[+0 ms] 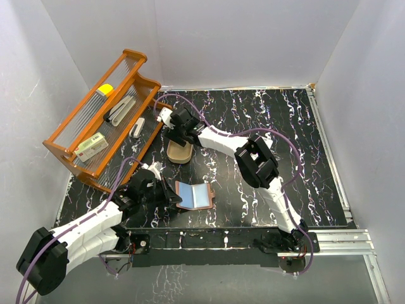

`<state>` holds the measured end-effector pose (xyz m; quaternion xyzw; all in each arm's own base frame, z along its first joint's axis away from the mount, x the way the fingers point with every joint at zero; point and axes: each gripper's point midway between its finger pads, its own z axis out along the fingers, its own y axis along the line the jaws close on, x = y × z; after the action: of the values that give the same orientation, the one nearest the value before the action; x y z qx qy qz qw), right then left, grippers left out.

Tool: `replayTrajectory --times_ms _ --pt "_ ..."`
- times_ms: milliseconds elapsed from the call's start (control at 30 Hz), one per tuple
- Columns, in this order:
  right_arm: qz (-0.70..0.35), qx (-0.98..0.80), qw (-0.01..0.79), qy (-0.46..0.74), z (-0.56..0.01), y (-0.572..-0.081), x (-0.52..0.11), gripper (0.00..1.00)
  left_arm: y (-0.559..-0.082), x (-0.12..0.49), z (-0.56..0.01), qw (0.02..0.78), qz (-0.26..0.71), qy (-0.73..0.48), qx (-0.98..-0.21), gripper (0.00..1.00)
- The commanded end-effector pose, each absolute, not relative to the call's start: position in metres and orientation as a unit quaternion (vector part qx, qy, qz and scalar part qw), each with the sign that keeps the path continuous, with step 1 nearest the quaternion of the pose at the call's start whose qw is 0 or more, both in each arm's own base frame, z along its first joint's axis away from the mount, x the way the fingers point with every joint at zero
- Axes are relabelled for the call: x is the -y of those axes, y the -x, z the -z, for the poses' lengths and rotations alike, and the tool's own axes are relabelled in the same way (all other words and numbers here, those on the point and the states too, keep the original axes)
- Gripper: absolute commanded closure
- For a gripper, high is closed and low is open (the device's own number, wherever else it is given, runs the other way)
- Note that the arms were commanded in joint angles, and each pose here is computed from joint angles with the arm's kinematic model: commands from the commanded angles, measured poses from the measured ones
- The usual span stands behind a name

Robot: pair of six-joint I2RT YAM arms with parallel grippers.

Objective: Put the credit cards into the card holder
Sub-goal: Pick up the credit card from the storage box.

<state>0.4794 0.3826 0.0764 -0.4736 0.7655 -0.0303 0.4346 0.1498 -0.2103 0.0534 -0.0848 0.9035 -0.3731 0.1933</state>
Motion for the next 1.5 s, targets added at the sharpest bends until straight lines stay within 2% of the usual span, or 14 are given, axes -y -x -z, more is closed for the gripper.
replayTrajectory --times_ms 0,700,1467 --pt "0.071 -0.742 0.473 0.469 -0.106 -0.501 -0.383 0.25 -0.146 0.211 -0.055 0.188 0.380 0.083 -0.902 1.00" --pt "0.100 -0.734 0.498 0.451 -0.131 -0.511 -0.377 0.50 -0.145 0.210 -0.052 0.185 0.377 0.086 -0.903 1.00" --pt "0.104 -0.728 0.513 0.442 -0.155 -0.511 -0.374 0.64 -0.145 0.210 -0.051 0.184 0.379 0.089 -0.902 1.00"
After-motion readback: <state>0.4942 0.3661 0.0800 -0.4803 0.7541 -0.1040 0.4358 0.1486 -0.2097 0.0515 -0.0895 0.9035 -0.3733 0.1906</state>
